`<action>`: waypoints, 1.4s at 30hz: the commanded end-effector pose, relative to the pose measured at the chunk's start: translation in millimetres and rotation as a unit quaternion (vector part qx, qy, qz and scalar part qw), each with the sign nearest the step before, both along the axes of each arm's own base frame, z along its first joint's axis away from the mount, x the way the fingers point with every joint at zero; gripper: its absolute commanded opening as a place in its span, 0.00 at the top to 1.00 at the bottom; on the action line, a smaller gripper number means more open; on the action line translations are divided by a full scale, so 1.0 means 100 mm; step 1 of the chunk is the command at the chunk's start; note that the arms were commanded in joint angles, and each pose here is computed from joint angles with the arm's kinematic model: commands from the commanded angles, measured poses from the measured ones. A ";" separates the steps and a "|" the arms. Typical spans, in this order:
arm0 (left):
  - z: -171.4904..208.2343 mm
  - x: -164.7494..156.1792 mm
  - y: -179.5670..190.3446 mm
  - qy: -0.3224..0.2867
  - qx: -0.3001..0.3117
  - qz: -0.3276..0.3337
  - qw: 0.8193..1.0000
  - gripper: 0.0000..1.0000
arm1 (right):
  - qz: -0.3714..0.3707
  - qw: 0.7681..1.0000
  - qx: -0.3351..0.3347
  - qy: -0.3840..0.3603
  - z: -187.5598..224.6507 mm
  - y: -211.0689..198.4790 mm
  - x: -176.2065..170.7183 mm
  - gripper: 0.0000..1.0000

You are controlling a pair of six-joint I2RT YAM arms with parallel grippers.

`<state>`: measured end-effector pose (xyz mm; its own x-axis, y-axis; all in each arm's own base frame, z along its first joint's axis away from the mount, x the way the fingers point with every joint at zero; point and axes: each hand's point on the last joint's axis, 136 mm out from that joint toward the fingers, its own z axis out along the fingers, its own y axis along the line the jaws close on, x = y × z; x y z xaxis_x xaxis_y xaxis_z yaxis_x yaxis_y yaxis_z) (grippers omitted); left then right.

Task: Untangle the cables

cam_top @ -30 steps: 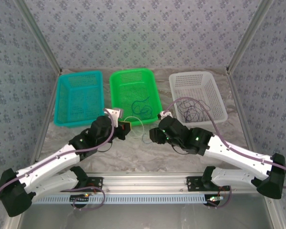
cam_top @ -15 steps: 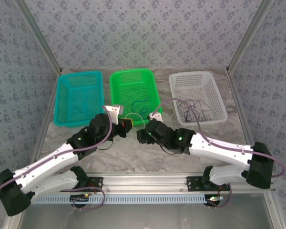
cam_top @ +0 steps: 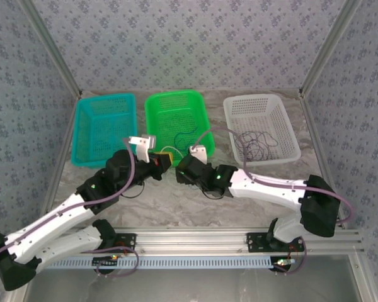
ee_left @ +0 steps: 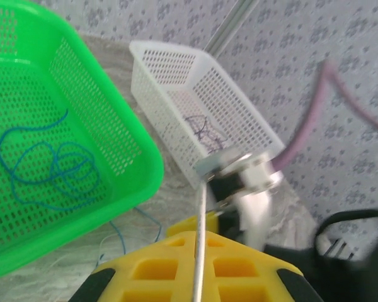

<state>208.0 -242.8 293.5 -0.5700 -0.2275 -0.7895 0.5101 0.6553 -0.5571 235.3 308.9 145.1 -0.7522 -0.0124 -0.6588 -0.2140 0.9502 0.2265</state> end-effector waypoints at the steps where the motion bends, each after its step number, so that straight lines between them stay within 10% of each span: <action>1: 0.45 -0.03 0.08 -0.049 -0.020 0.005 0.999 0.92 | -0.026 0.999 -0.034 0.020 -0.14 -0.14 -0.02 0.27; 24: 1.19 -0.05 0.35 -0.143 -0.007 0.039 0.989 0.86 | -0.085 0.989 -0.106 0.062 -0.62 -0.89 -0.30 0.31; 31: 0.72 0.03 0.27 -0.089 0.023 0.041 0.995 0.83 | -0.057 0.993 -0.082 0.057 -0.54 -0.71 -0.28 0.66; 37: 0.25 0.04 0.36 -0.027 0.059 0.062 0.996 0.72 | -0.055 0.991 -0.082 0.087 -0.59 -0.79 -0.41 0.42; 42: -0.25 -0.04 0.49 0.047 0.088 0.077 0.992 0.64 | -0.034 0.989 -0.094 0.107 -0.60 -0.89 -0.65 0.42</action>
<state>209.2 -207.5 294.3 -0.5505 -0.1688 -0.8176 0.4283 0.7836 -0.4501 188.1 235.8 89.2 -0.8531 -0.0410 -0.5201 -0.1149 0.9872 0.1106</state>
